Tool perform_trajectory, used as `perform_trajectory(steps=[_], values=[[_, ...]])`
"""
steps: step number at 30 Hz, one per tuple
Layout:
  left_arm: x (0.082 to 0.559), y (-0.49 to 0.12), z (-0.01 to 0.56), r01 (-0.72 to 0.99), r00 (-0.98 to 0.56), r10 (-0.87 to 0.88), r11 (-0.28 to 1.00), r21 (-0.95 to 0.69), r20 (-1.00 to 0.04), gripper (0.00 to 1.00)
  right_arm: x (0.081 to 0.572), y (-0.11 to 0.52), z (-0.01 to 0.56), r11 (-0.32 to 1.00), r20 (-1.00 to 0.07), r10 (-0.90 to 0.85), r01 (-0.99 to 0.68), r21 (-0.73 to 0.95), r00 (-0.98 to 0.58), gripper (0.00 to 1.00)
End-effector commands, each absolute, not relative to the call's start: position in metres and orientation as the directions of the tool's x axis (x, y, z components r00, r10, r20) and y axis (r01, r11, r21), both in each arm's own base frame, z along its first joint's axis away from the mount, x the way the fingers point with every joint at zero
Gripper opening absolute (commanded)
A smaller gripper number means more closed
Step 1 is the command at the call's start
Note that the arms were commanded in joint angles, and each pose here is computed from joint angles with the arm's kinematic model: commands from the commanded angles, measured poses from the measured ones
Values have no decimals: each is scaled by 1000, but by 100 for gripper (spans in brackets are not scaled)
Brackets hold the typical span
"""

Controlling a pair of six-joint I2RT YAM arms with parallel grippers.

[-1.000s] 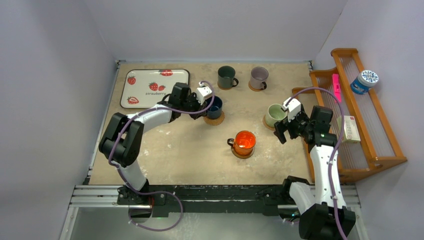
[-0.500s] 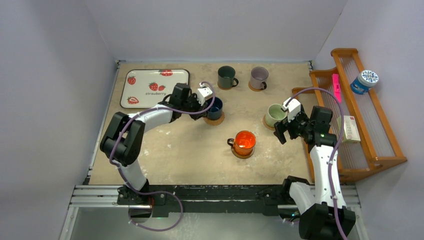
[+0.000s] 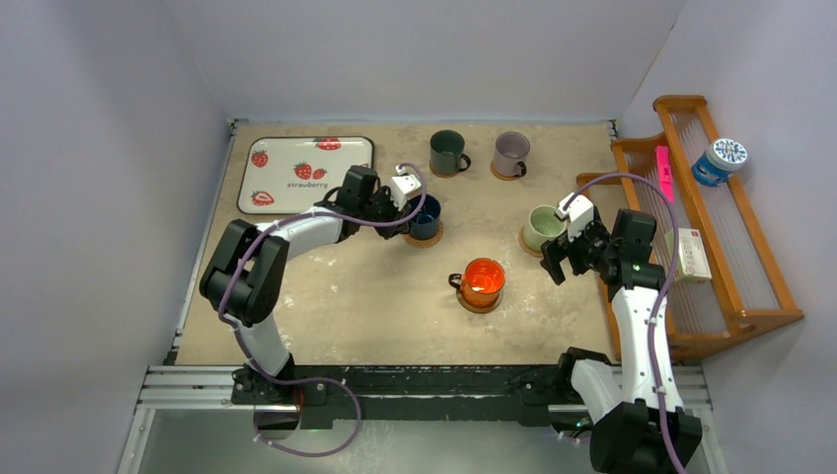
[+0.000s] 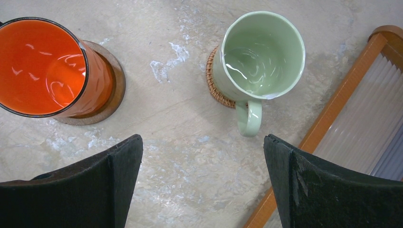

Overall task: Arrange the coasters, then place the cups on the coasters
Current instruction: Place the cup on the coaster.

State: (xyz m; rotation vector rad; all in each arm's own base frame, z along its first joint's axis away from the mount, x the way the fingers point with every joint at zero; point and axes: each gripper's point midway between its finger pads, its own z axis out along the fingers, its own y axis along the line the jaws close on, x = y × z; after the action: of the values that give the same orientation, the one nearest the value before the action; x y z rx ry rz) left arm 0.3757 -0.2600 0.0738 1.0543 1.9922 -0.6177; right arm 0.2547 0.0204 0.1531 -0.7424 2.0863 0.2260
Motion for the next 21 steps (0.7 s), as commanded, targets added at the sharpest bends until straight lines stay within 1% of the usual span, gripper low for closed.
perform_trajectory(steps=[1, 21], values=[[390, -280, 105, 866, -247, 396, 499, -18, -884, 0, 254, 23, 155, 793, -806, -428, -597, -118, -410, 99], [389, -275, 105, 861, -245, 414, 509, -1, -877, 0, 255, 22, 155, 793, -805, -429, -597, -119, -410, 99]])
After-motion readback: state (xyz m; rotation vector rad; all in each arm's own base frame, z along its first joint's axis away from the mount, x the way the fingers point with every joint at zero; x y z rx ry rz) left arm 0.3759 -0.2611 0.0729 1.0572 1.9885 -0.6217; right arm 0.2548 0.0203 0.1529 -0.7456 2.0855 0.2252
